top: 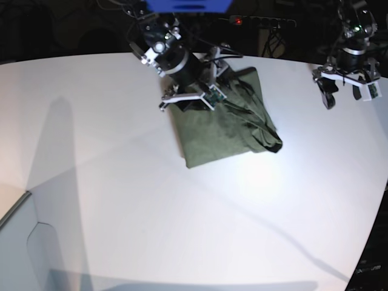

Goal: Layout the t-shirt on the table in an organized manner, then fold the t-shirt properly
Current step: 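Open the right gripper and press the folded stack flat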

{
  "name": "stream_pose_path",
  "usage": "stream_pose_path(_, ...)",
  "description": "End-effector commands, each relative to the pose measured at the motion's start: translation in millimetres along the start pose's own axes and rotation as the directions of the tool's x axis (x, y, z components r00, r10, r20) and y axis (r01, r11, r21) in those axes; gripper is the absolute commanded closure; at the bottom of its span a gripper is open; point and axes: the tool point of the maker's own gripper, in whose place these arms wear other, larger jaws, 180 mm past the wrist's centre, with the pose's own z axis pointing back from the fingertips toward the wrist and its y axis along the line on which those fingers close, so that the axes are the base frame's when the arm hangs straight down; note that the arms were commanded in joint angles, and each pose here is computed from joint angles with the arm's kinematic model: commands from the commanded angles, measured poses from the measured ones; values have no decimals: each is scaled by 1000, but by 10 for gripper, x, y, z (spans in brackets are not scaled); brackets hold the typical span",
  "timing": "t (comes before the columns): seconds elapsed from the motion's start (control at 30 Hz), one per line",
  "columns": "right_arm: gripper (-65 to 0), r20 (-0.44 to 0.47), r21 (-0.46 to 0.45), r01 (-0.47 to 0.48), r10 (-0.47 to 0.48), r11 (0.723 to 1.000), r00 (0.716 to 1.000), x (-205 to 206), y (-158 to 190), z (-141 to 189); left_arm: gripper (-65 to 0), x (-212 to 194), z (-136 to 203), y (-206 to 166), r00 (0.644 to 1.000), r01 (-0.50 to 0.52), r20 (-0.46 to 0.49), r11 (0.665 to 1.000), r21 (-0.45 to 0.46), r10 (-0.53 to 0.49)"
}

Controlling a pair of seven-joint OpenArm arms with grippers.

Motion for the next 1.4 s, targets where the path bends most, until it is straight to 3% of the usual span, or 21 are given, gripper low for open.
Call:
stream_pose_path(0.0, -345, 51, 0, 8, -8, 1000, 999, 147, 0, -5, -513, 123, 12, 22, 999, 11, 42, 1000, -3, -11)
stream_pose_path(0.2, -360, 40, 17, 8, -9, 1000, 999, 105, 58, -30, -513, 115, 6, 28, 999, 10, 39, 1000, -2, -10)
stream_pose_path(0.37, -373, 69, 96, -37, 30, 995, 997, 250, 389, -56, -513, 115, 6, 28, 999, 10, 39, 1000, -2, -10)
stream_pose_path(0.6, -373, 89, 263, -141, 122, 954, 989, 306, 1036, -193, -513, 134, 32, 48, 999, 15, 43, 1000, 3, -15)
stream_pose_path(0.73, -373, 154, 281, -199, 161, 939, 975, 514, 1159, -126, -513, 189, 81, 252, 998, 11, 58, 998, 56, -14)
stream_pose_path(0.87, -373, 199, 236, -225, 180, 945, 963, 665, 997, -55, -513, 203, 93, 296, 998, 10, 61, 998, 68, -14)
stream_pose_path(1.13, -373, 192, 26, -148, 140, 989, 971, 766, 69, -47, -513, 184, 88, 250, 998, 2, 60, 998, 60, -6)
stream_pose_path(1.37, -373, 177, -121, -96, 117, 988, 977, 781, -596, 1, -513, 113, 36, 17, 999, 6, 42, 1000, 0, -6)
